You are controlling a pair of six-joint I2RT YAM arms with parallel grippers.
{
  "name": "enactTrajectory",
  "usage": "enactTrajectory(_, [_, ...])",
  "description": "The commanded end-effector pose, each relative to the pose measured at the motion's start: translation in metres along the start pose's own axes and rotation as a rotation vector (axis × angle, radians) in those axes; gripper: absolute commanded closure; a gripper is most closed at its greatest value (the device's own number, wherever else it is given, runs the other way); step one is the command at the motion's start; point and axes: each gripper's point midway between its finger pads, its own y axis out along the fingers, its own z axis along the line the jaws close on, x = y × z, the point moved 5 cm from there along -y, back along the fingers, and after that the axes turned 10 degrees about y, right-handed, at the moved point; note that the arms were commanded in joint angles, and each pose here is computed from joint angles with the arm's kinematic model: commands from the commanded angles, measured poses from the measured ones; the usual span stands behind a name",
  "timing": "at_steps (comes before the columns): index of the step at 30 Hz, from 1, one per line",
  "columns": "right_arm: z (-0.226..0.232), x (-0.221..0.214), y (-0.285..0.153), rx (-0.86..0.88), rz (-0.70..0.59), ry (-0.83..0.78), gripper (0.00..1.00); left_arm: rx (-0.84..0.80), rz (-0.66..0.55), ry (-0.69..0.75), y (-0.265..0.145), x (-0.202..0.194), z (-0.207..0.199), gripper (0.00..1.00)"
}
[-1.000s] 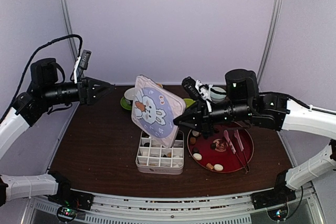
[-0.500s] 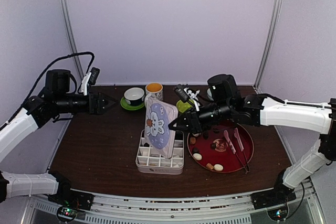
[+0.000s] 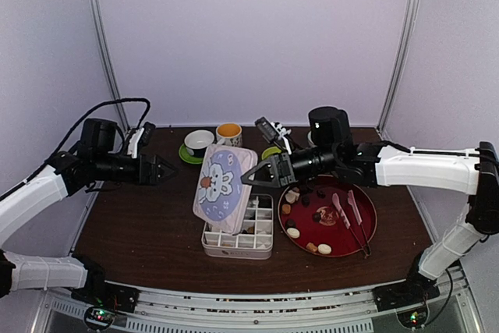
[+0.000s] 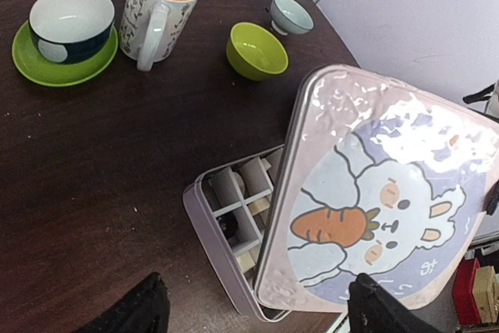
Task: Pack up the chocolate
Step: Place the box lid on the packing box.
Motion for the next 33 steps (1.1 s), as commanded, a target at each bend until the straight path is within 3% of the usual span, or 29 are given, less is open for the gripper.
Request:
enactTrajectory(1, [-0.010,-0.005,0.010,0.056,0.039,0.090,1.00,-0.060,0.009,-0.030,0.012,-0.006,0.002,0.19])
enactTrajectory(13, [-0.045,-0.019,0.015,0.159,0.030,0.283,1.00,-0.108,0.126,-0.147,0.044,-0.043,0.018,0.19])
enactTrajectory(25, [-0.109,-0.029,-0.005,0.068,-0.003,0.425,1.00,-0.196,0.210,-0.240,0.090,-0.078,0.024,0.36])
enactTrajectory(33, [-0.131,-0.033,-0.007,0.085,0.031,0.459,1.00,-0.248,0.247,-0.257,0.106,-0.094,0.024,0.37])
